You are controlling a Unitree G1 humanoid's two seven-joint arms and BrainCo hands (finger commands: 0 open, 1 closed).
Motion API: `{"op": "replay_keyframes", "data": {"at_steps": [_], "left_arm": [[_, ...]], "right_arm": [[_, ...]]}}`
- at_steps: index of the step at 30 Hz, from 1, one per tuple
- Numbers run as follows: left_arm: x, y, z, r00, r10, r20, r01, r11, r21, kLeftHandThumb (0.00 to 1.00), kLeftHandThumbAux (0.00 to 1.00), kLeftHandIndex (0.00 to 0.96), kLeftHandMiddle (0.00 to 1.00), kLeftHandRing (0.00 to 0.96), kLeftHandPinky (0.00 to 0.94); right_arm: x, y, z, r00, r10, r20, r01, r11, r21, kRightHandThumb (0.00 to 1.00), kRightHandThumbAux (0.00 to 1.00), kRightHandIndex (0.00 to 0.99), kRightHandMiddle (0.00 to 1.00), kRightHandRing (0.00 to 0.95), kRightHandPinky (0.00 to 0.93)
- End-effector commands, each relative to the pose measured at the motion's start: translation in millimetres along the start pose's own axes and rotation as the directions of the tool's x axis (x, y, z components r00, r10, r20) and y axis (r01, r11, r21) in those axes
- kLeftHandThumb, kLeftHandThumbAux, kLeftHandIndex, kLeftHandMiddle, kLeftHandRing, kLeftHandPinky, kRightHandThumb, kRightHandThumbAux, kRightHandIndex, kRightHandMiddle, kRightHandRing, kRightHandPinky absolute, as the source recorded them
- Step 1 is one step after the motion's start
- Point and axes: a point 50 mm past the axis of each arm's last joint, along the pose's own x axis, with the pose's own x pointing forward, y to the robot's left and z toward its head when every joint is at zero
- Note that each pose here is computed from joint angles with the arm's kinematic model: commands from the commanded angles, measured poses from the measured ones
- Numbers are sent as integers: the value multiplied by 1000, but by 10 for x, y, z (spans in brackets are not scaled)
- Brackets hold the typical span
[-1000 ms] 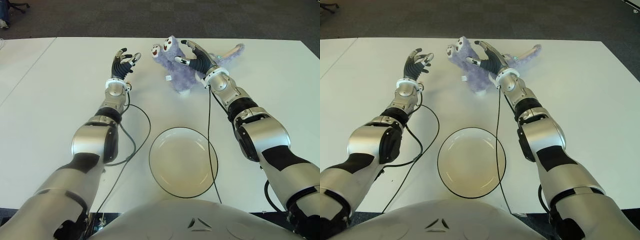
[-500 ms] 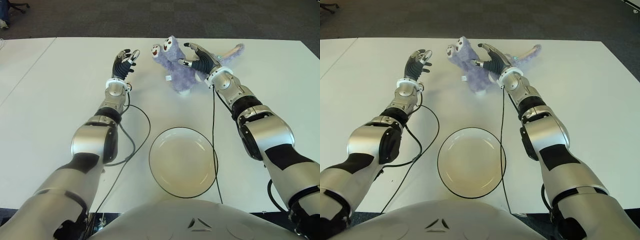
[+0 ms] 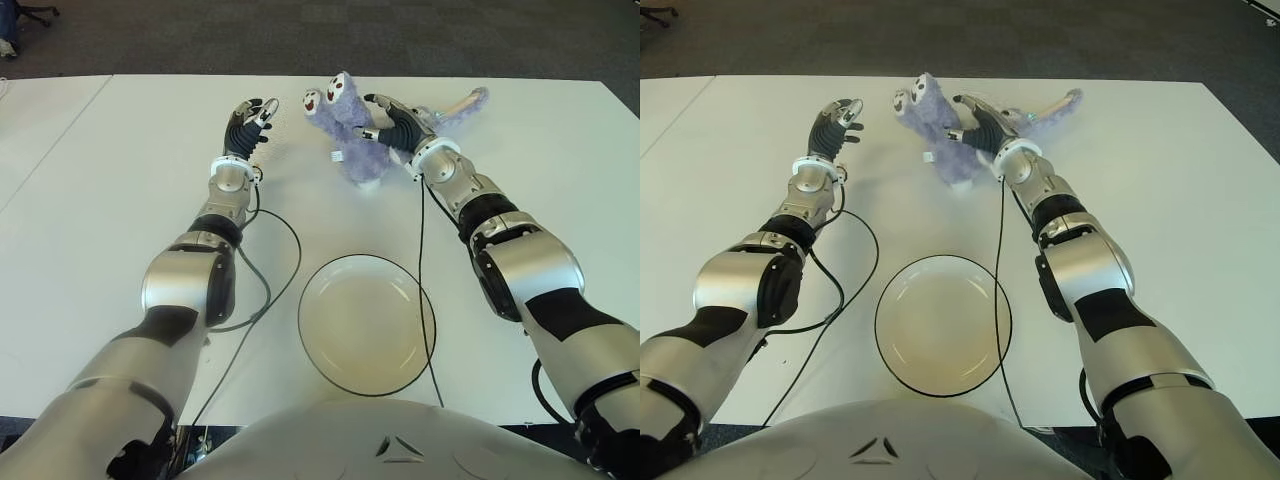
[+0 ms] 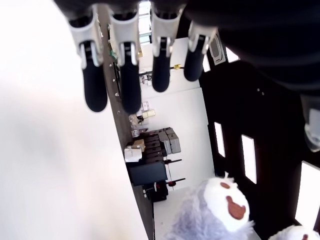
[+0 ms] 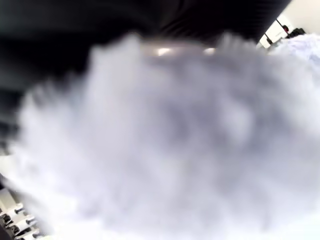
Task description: Put the doll into the plate.
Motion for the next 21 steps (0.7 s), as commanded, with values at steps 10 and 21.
{"op": "replay_keyframes", "data": {"at_steps": [10, 21], "left_arm": [[-19, 8, -37, 1000, -17, -3, 17, 1000, 3, 0, 381, 211, 236, 327, 415], [-16, -3, -40, 1000, -11, -14, 11, 1000, 2, 0, 385, 225, 240, 327, 319]], "right_arm": [[-29, 332, -45, 992, 101, -78, -102, 995, -10, 331, 535, 95, 0, 0, 28], [-39, 447, -28, 991, 95, -91, -91, 995, 42, 339, 601, 124, 0, 10, 107]]}}
